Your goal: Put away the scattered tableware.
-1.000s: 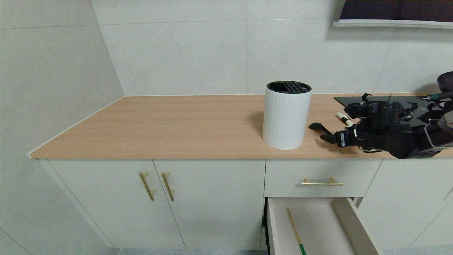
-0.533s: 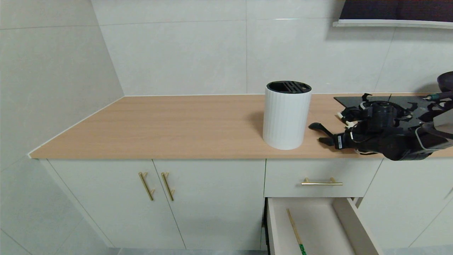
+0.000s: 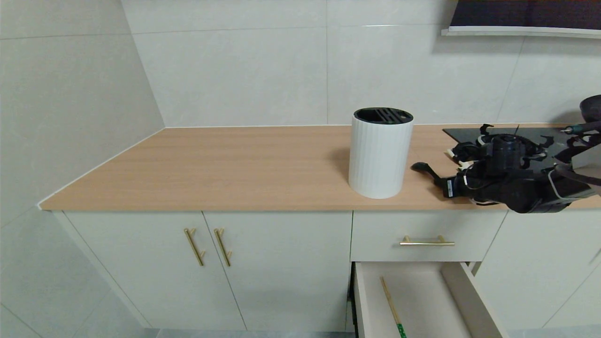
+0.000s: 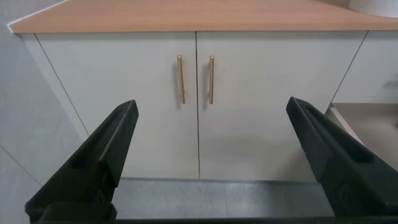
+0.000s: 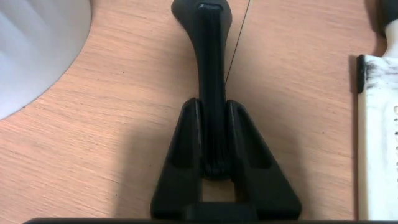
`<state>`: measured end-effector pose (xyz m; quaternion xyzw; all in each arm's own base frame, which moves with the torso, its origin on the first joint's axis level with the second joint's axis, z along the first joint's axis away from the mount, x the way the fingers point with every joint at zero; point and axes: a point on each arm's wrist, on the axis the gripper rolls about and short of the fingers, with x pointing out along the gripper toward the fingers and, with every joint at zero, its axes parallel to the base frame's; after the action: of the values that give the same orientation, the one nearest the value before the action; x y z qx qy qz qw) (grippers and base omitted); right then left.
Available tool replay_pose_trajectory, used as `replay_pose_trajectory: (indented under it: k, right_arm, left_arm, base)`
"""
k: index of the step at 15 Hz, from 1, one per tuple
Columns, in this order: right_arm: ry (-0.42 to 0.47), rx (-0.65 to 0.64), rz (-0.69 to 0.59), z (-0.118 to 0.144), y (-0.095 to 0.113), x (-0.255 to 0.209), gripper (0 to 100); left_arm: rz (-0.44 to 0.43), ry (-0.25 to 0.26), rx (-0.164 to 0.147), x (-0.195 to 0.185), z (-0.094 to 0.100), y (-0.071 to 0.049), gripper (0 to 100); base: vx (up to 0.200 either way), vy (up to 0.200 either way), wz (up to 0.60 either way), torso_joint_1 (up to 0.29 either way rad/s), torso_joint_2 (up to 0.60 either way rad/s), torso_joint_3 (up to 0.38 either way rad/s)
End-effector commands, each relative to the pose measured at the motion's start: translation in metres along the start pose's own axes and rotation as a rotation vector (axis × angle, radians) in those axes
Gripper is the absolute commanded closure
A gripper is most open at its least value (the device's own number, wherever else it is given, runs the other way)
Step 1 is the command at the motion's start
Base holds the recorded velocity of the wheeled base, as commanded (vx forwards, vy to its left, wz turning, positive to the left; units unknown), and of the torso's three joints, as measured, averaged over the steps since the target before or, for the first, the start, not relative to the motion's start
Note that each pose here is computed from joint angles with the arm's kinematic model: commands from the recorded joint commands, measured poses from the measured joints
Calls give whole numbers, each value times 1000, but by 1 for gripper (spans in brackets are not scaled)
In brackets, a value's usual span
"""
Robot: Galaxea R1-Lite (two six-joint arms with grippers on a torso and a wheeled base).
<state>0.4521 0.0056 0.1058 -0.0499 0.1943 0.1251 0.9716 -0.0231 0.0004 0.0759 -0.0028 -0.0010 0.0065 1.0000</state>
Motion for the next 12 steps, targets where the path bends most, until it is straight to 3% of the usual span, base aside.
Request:
replay_pose_trajectory:
  k: [1, 6, 8, 11, 12]
  right_arm:
    - [1, 11, 1, 1, 1, -1, 100]
    - [89, 110, -145, 30, 32, -30, 100]
    - [169, 213, -186, 44, 48, -68, 100]
    - [201, 264, -177, 53, 61, -132, 100]
    - [202, 265, -176, 52, 62, -133, 100]
  left_arm:
    - [1, 2, -1, 0, 0, 0, 0]
    - [1, 2, -1, 0, 0, 0, 0]
    - [1, 2, -1, 0, 0, 0, 0]
    - [1, 0, -1, 0, 0, 0, 0]
    - [1, 0, -1, 0, 0, 0, 0]
  base:
    - [0, 0, 0, 0, 0, 0]
    - [0, 0, 0, 0, 0, 0]
    - [0, 0, 0, 0, 0, 0]
    - [0, 0, 0, 0, 0, 0]
    - [0, 0, 0, 0, 0, 0]
